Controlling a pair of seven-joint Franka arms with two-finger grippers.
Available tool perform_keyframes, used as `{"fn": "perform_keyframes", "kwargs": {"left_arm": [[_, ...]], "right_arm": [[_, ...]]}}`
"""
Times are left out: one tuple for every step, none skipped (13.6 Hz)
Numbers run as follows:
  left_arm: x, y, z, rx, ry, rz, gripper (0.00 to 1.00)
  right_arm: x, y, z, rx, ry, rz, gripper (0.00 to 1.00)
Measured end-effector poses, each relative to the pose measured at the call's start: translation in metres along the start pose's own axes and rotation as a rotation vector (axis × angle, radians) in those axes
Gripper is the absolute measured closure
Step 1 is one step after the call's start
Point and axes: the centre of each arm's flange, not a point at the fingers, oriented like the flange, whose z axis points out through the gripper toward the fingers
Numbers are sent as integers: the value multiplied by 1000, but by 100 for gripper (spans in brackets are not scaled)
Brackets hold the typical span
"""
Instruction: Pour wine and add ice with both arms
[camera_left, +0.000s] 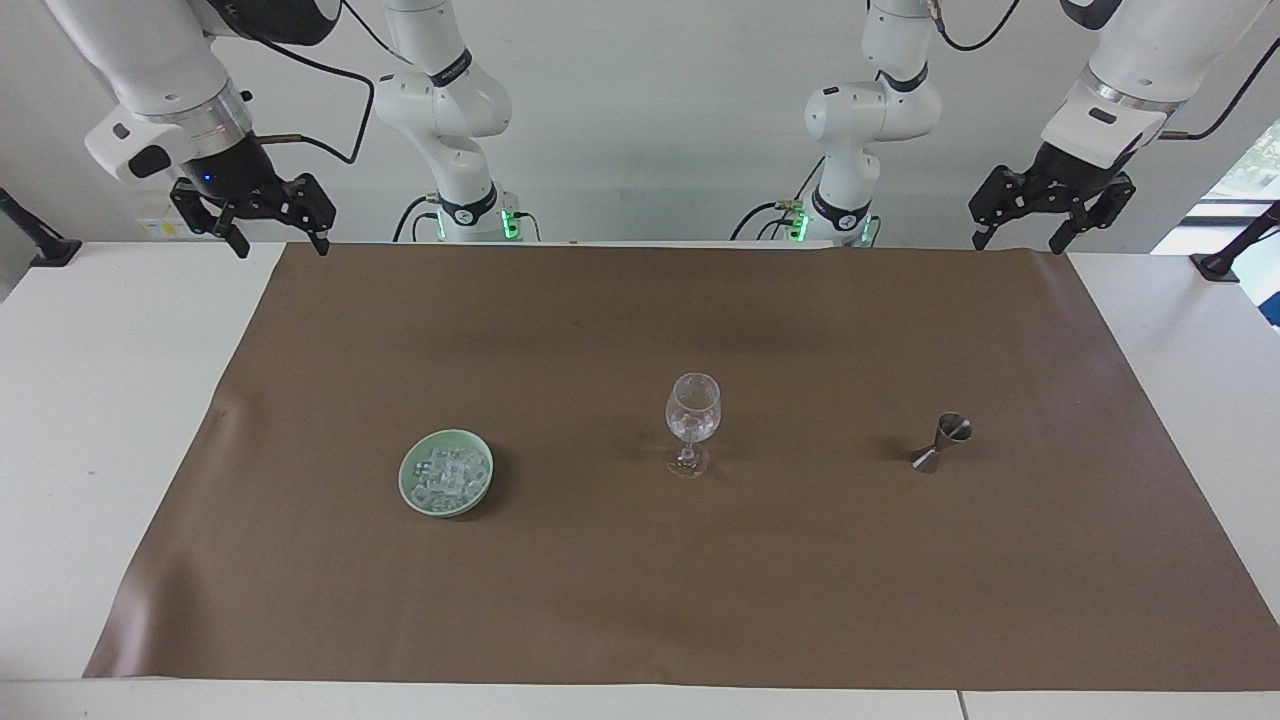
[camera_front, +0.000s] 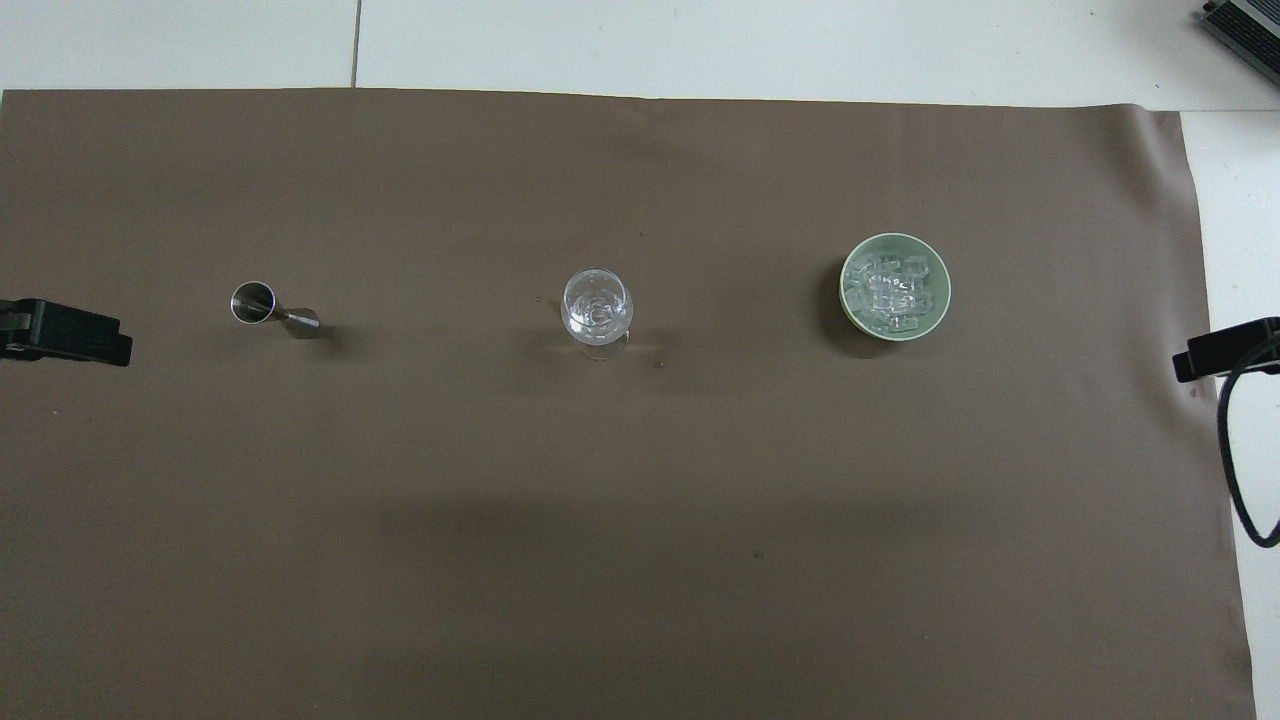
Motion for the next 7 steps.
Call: {"fn": "perform_keyframes", "kwargs": {"left_arm": [[3,0,2,2,27,1,0],[4,0,6,3,44,1,0],[4,1,9,4,49,1,0],[3,1,10,4,45,1,0],[2,1,9,4,42,2,0],[0,2,8,4,38,3,0],[-1,2,7,4,35,3,0]], "right_arm": [[1,0,-1,-2,12,0,0],[2,0,-2,-2,16,0,0],[2,0,-2,-2,17,0,0],[2,0,-2,-2,17,0,0],[1,0,-3,-2,16,0,0],[0,0,-3,-1,9,1,0],[-2,0,-4,1,0,1,0]]}}
